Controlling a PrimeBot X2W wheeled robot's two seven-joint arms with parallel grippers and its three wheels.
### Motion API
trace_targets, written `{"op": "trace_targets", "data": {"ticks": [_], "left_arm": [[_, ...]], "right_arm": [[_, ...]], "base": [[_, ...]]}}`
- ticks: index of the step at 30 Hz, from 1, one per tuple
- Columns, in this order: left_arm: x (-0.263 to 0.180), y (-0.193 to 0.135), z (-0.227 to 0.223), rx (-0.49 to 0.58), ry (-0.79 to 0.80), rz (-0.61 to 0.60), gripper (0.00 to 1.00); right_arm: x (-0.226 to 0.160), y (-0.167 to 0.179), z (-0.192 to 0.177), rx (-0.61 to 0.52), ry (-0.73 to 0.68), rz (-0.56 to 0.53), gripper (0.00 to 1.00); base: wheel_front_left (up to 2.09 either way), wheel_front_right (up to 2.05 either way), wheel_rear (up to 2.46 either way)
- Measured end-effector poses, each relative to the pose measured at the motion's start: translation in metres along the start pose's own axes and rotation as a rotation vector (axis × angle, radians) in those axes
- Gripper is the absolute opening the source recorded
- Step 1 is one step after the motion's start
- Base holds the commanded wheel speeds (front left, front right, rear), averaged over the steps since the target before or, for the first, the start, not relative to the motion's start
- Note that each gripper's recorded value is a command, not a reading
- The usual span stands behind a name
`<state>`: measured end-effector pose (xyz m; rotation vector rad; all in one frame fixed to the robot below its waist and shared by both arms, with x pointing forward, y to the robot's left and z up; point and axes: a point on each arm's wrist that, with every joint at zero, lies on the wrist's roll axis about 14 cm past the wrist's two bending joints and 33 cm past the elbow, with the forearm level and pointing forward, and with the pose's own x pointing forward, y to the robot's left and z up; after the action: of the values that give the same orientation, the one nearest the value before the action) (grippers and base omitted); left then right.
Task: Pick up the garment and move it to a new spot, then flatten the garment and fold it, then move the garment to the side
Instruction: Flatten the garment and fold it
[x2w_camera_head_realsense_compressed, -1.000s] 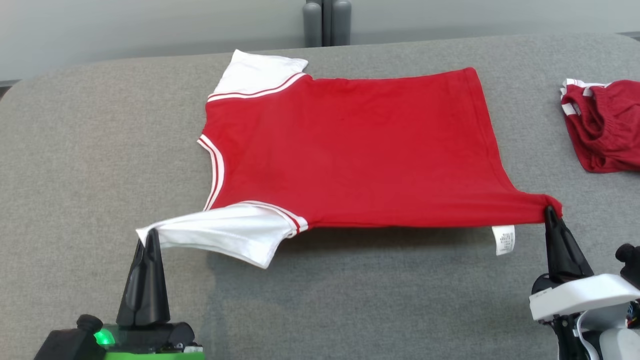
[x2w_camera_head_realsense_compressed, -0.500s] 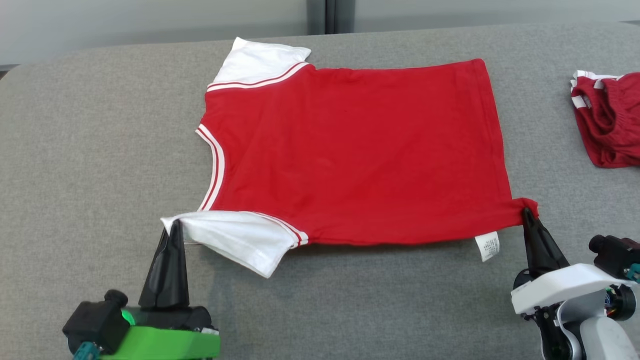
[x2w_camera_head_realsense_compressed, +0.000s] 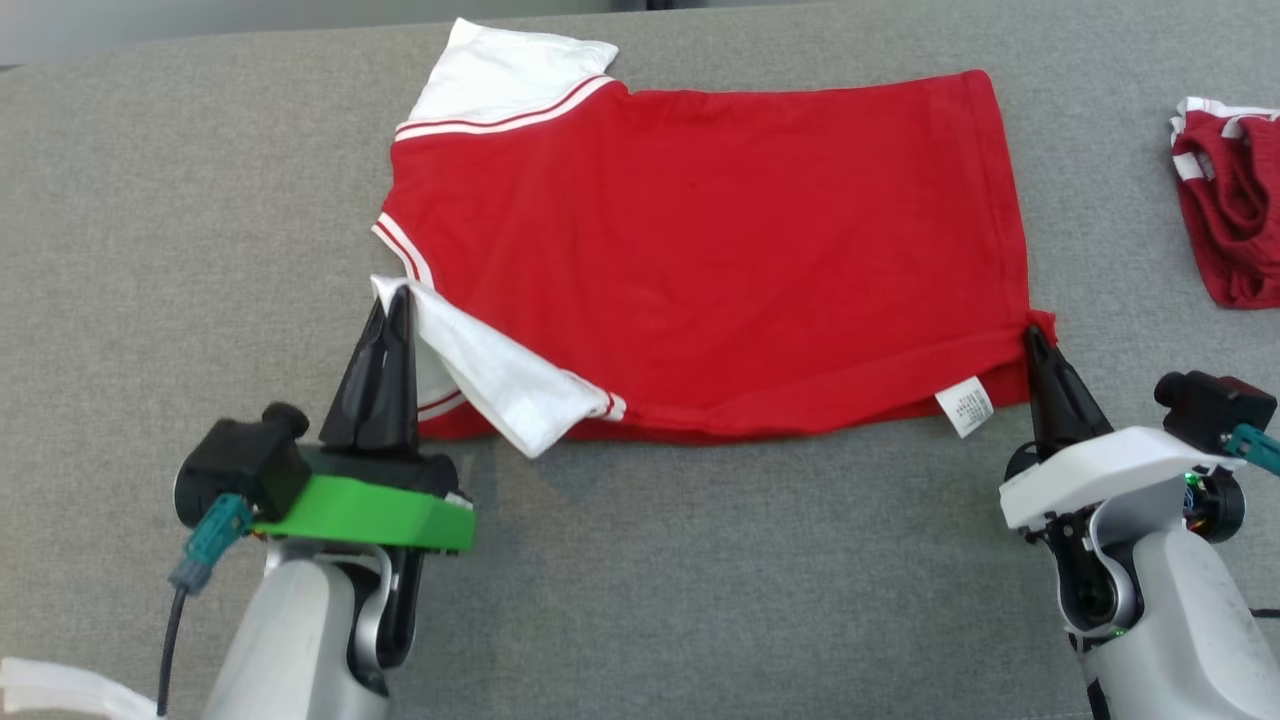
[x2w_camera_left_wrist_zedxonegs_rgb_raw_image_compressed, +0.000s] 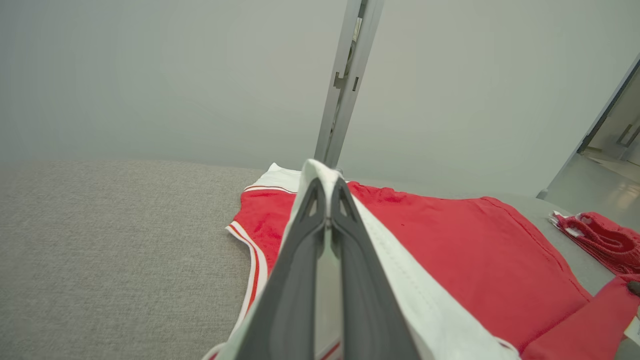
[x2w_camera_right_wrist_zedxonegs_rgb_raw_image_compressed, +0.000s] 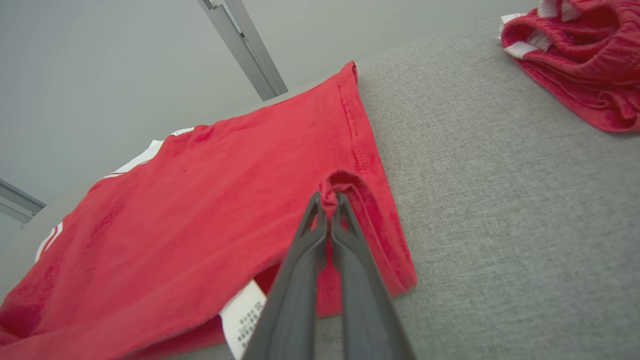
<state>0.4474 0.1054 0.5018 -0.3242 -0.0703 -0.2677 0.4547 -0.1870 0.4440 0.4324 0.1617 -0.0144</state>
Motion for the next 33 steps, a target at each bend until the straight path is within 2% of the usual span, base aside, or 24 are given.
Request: {"op": "trace_targets", "data": {"ticks": [9, 14, 15, 16, 17, 18, 19, 25, 33], "left_arm": [[0.043, 0.003, -0.007, 0.022, 0.006, -0.018, 0.0], [0.05, 0.005, -0.022, 0.026, 0.05, -0.015, 0.0], [0.051, 0.006, -0.024, 0.029, 0.054, -0.013, 0.0], [0.052, 0.007, -0.025, 0.034, 0.058, -0.012, 0.14], [0.052, 0.008, -0.026, 0.04, 0.06, -0.009, 0.44], [0.052, 0.009, -0.025, 0.042, 0.06, -0.007, 0.93], [0.052, 0.01, -0.025, 0.046, 0.059, -0.005, 1.0], [0.043, 0.011, -0.02, 0.054, 0.05, 0.007, 1.0], [0.006, 0.018, -0.022, 0.041, 0.071, 0.048, 1.0]], "right_arm": [[0.024, -0.004, -0.005, -0.017, -0.004, -0.012, 0.0], [0.027, -0.004, -0.011, -0.021, 0.004, -0.014, 0.0], [0.028, -0.004, -0.012, -0.022, 0.007, -0.014, 0.2], [0.028, -0.003, -0.013, -0.021, 0.005, -0.009, 0.48], [0.028, -0.001, -0.012, -0.021, -0.004, -0.003, 1.0], [0.028, 0.0, -0.011, -0.019, -0.009, 0.0, 1.0], [0.029, 0.003, -0.009, -0.016, -0.02, 0.007, 1.0], [0.028, 0.008, 0.007, -0.052, -0.086, 0.023, 1.0], [0.019, 0.014, 0.047, -0.141, -0.213, 0.038, 1.0]], "base": [[0.0, 0.0, 0.0], [0.0, 0.0, 0.0], [0.0, 0.0, 0.0], [0.0, 0.0, 0.0], [0.0, 0.0, 0.0], [0.0, 0.0, 0.0], [0.0, 0.0, 0.0], [0.0, 0.0, 0.0], [0.0, 0.0, 0.0]]}}
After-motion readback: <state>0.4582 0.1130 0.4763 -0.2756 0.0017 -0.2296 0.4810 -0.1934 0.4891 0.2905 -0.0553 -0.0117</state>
